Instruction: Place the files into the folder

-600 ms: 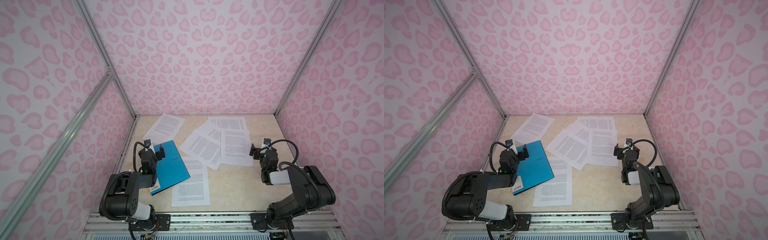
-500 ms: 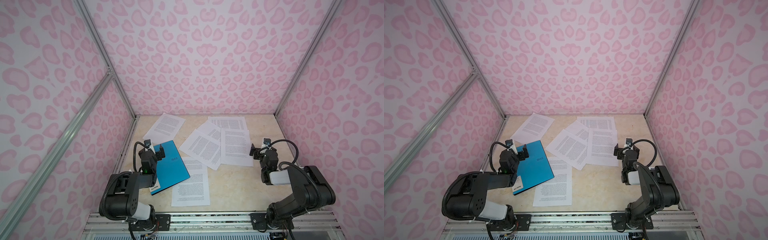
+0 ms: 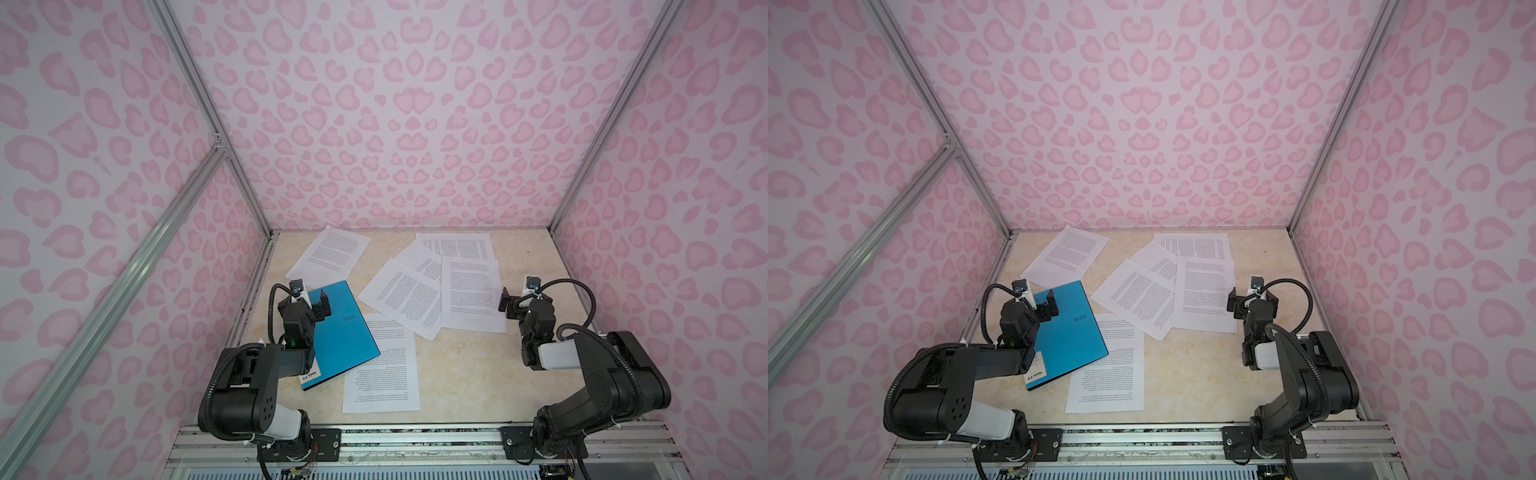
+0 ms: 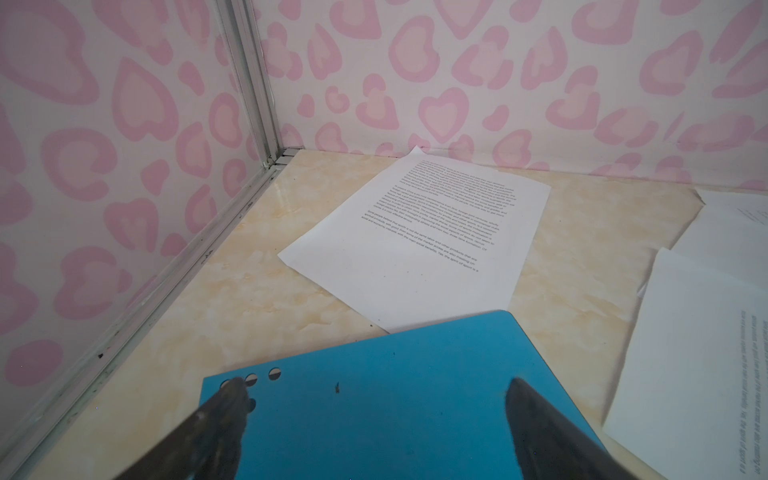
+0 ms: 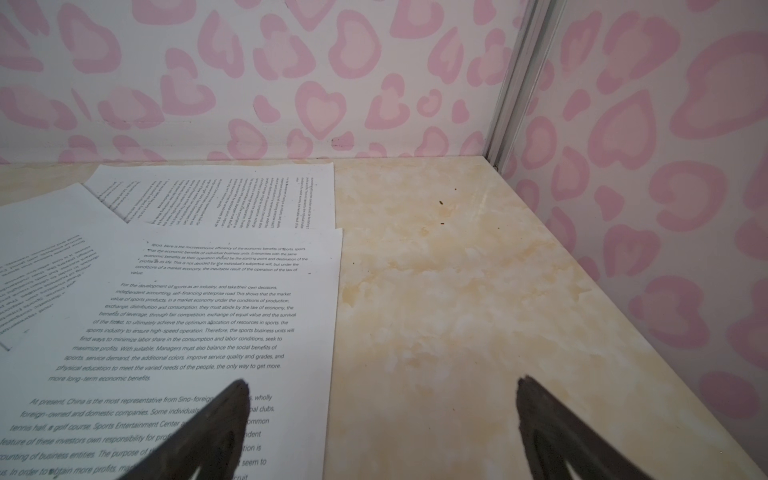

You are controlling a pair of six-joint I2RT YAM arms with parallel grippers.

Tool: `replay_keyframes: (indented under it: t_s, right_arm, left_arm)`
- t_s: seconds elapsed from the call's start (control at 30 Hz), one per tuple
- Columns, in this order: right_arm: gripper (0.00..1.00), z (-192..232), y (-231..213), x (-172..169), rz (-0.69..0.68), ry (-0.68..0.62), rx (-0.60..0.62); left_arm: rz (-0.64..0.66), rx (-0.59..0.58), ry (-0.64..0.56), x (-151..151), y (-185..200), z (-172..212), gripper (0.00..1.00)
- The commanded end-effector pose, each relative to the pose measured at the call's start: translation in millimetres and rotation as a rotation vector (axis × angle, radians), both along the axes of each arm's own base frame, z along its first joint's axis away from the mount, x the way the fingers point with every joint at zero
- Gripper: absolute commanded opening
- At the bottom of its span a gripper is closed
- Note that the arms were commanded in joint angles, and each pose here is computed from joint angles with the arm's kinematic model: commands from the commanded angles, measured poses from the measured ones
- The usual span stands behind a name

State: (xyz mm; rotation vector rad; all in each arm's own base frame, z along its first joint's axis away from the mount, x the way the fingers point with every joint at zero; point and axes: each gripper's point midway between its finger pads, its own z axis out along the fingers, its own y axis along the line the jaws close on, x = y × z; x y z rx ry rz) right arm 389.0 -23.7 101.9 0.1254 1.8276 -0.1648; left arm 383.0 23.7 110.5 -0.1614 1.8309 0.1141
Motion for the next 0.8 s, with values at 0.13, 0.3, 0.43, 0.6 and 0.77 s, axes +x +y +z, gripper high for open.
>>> replay_keyframes:
  t_s: [0.13, 0.3, 0.43, 0.6, 0.77]
  right_arm:
    - [1.00, 0.7, -1.9, -1.3, -0.015, -0.007, -0.011]
    - [1.00, 1.3, -1.7, -1.3, -0.015, -0.009, -0.012]
    - [1.00, 1.3, -2.1, -1.4, -0.017, -0.008, -0.013]
    - [1.00, 1.3, -1.9, -1.8, -0.018, -0.009, -0.014]
    - [1.00, 1.3, -1.8, -1.8, -0.017, -0.009, -0.014]
  left_arm:
    - [0.007, 0.007, -0.036, 1.3, 1.8, 8.9, 0.97]
    - [0.005, 0.007, -0.036, 1.3, 1.4, 8.9, 0.97]
    - [0.006, 0.007, -0.035, 1.2, 1.5, 8.5, 0.97]
    - [0.006, 0.007, -0.035, 1.2, 1.5, 8.5, 0.97]
    - [0.006, 0.007, -0.035, 1.2, 1.5, 8.6, 0.97]
